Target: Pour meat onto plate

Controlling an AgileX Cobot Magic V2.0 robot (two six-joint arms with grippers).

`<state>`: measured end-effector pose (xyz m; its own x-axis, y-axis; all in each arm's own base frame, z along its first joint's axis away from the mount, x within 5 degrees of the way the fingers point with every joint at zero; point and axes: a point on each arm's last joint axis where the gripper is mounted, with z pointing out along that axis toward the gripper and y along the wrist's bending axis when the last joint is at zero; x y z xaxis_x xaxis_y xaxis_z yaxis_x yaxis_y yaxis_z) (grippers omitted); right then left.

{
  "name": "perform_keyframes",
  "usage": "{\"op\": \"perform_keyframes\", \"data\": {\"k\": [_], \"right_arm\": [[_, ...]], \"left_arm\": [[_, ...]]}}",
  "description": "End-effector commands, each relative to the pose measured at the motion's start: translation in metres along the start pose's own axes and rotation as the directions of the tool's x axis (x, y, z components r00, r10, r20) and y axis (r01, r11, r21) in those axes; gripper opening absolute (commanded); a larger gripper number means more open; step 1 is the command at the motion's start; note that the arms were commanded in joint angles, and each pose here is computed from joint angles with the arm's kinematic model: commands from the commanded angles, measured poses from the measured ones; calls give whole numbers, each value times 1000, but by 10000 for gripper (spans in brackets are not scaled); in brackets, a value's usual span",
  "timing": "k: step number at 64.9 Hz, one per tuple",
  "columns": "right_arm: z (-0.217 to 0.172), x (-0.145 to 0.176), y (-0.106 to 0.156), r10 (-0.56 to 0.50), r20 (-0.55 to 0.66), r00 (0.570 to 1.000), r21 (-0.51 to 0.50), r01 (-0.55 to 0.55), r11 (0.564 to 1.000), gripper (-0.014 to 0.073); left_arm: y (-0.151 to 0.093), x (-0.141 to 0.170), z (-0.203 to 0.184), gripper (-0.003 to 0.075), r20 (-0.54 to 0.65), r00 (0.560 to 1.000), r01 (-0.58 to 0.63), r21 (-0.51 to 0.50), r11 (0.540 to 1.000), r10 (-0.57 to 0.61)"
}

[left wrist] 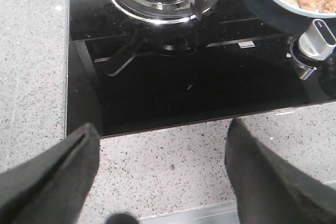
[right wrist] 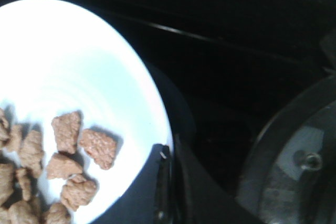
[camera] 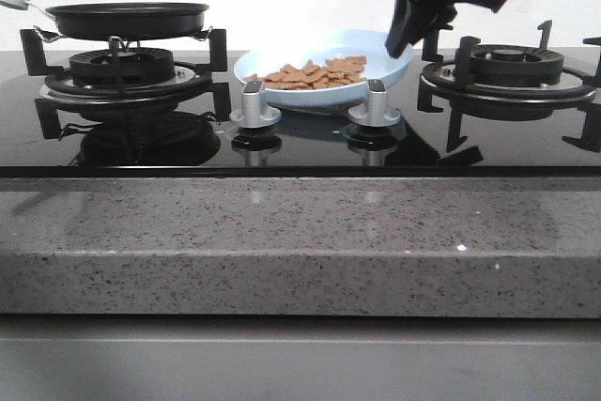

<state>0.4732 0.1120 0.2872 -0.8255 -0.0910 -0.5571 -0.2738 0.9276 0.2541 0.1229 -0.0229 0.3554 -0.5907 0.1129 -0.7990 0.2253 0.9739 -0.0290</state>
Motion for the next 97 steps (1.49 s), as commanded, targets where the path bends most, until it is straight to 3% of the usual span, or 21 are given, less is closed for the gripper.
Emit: {"op": "perform_keyframes", "data": {"k": [1,7,16,22,39,55,75,97], "right_arm": [[-36,-18,7,-18,107,994,-16,20,1000,-71],[-32,-18,6,-17,99,995,-16,18,1000,52],[-30,-18,5,-19,102,995,-11,20,1000,304],[-38,-20,7,-27,110,994,-9,28,1000,387],[-96,-16,25,-60,115,992,-21,63,998,384],[-164,18,42,-99,201,974,33,95,995,384],[-234,105,52,-128,223,966,80,113,990,384],[-265,215,52,-115,202,973,97,98,991,384]], "left_arm": [[-1,-11,-6,492,85,996,7,6,1000,-7],[-1,-11,-6,492,87,996,7,6,1000,-7],[-2,-11,-6,492,87,996,8,7,1000,-9],[-2,-11,-6,492,87,996,8,7,1000,-9],[-2,-11,-5,492,81,997,8,8,1000,-9],[-2,-11,-5,492,79,997,8,8,1000,-9],[-2,-11,-5,492,79,997,8,8,1000,-9],[-1,-11,-5,492,78,997,3,2,1000,-4]]}}
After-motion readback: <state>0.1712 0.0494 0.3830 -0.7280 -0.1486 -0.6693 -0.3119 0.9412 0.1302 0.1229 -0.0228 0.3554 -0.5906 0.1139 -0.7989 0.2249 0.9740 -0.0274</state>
